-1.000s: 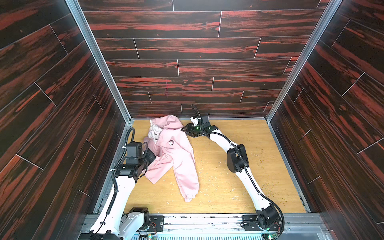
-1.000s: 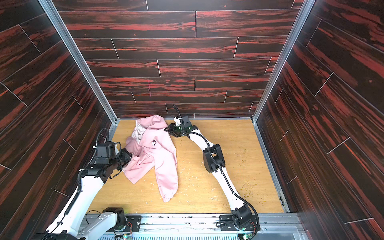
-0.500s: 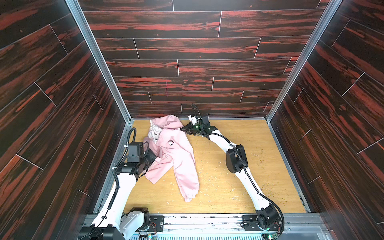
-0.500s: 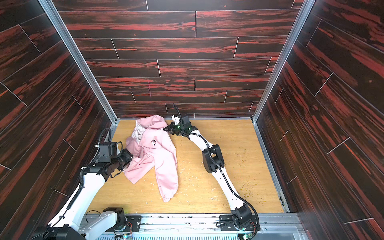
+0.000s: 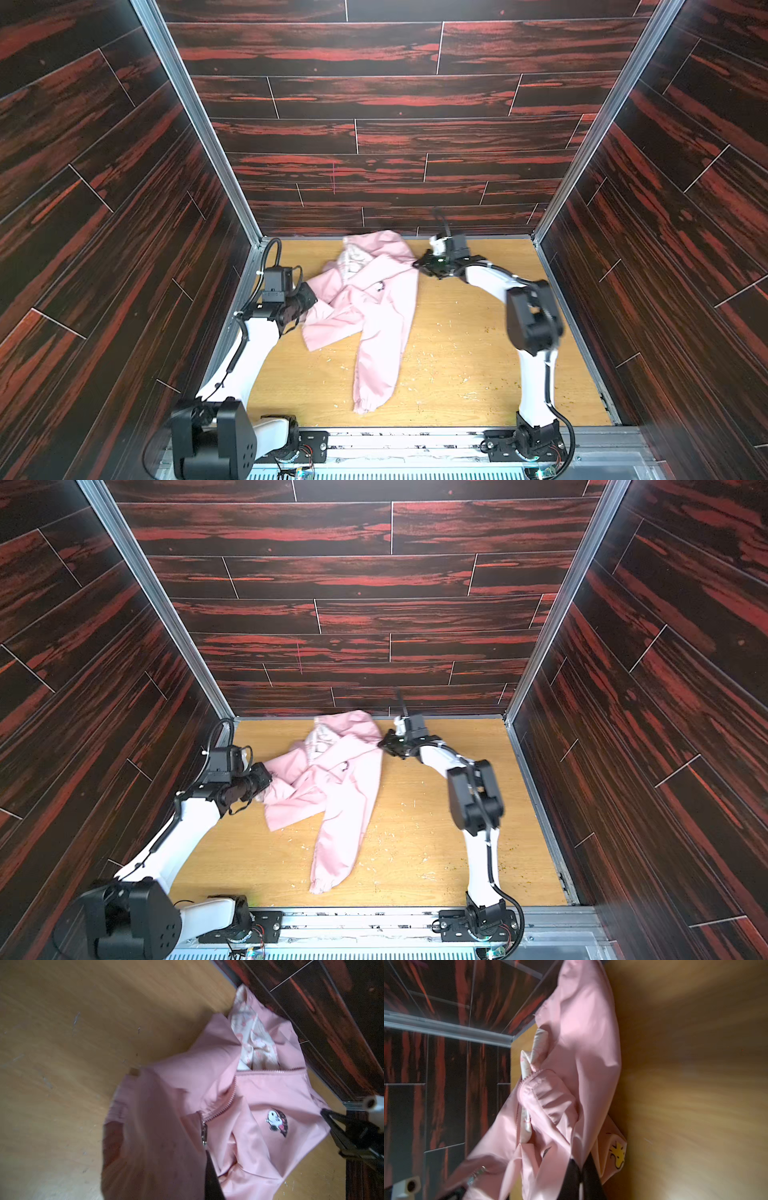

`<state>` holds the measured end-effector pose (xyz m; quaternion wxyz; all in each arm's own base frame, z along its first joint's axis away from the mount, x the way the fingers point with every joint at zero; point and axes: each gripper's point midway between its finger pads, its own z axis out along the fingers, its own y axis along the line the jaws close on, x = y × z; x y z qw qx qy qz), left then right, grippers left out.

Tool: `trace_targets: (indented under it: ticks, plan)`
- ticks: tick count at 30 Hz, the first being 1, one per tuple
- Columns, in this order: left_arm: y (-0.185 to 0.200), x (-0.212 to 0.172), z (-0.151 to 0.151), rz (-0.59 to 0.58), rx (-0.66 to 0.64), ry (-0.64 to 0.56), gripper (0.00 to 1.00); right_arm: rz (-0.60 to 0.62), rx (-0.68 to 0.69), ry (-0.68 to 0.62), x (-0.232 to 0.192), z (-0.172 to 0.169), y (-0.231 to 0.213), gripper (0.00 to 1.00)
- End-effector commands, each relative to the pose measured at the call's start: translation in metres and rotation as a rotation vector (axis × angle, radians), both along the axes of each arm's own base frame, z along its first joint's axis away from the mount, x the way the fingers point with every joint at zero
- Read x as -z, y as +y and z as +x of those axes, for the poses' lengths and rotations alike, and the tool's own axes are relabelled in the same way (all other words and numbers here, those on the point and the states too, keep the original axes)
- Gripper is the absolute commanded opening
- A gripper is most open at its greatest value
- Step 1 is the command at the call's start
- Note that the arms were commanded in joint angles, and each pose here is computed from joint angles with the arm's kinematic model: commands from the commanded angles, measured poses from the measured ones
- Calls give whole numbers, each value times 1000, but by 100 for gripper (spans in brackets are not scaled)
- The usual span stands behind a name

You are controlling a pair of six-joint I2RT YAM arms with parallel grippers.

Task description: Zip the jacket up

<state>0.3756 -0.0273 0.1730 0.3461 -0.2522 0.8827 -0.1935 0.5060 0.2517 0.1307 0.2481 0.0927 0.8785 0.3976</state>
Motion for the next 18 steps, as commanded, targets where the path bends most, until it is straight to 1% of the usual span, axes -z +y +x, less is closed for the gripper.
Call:
trace_targets:
  ticks: [1,3,6,8,10,13,16,18]
  plan:
    - [-19,-24,33,-24,104,-85,0,-83,160,-78,-25,-14,-62,0]
    - [-41,-29,50,-52,176,-89,0,-145,263,-73,-26,-34,-101,0]
    - [-81,-39,70,-66,288,-104,0,-227,385,-51,-24,-66,-144,0]
    - [-109,-43,77,-70,361,-112,0,-258,404,-24,-22,-86,-156,0]
    - [-127,-44,80,-80,405,-106,0,-262,394,21,-13,-108,-158,0]
    - [-132,-40,82,-99,395,-86,0,-234,396,112,9,-146,-158,0]
    - [-123,-35,76,-66,368,-81,0,-213,394,194,34,-182,-155,0]
    - [-115,-30,72,-29,349,-75,0,-202,368,244,49,-198,-150,0]
